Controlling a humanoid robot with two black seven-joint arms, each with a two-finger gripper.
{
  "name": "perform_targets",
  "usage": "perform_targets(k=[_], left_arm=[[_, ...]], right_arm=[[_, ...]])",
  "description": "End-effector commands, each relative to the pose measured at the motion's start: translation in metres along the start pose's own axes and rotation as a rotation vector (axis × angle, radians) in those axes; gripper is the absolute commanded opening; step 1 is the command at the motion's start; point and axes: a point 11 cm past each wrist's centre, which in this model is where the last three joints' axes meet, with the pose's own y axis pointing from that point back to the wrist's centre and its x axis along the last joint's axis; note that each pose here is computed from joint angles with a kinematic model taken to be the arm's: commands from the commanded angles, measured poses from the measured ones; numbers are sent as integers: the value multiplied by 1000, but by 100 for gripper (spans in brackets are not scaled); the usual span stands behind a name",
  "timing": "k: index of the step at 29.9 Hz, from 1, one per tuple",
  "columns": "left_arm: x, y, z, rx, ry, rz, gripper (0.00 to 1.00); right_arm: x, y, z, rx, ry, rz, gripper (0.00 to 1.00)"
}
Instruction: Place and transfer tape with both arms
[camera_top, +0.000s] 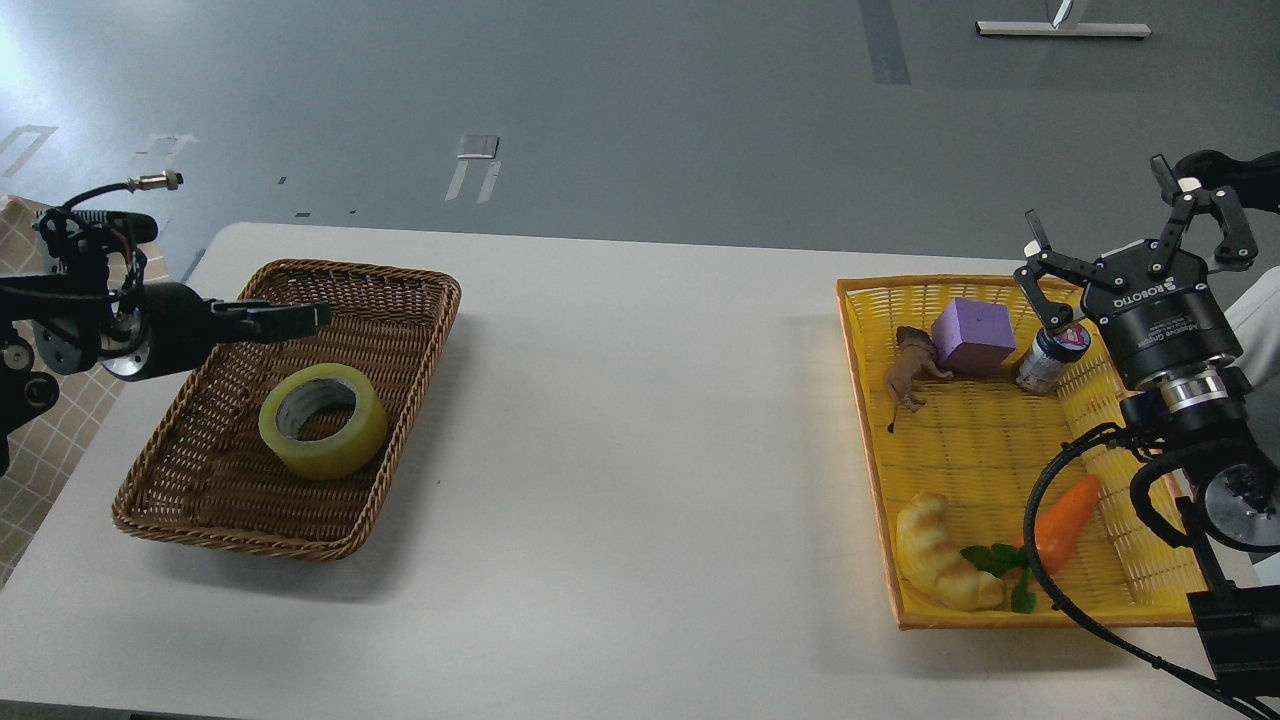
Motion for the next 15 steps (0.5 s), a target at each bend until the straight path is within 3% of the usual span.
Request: perform_targets(k=[1,4,7,13,15], left_arm=[[54,12,32,-142,179,130,89],[76,17,49,-252,340,196,94],[100,20,73,-470,666,269,97],[115,14,103,-706,958,277,98],[121,12,127,-849,1033,235,98]], right_arm=[[-2,-2,-1,3,1,-5,100],[-3,-4,-4,10,2,-11,100],[-8,-8,-6,15,4,-25,100],[-14,-15,-13,23,17,-43,100],[-19,-20,-17,28,22,-57,100]])
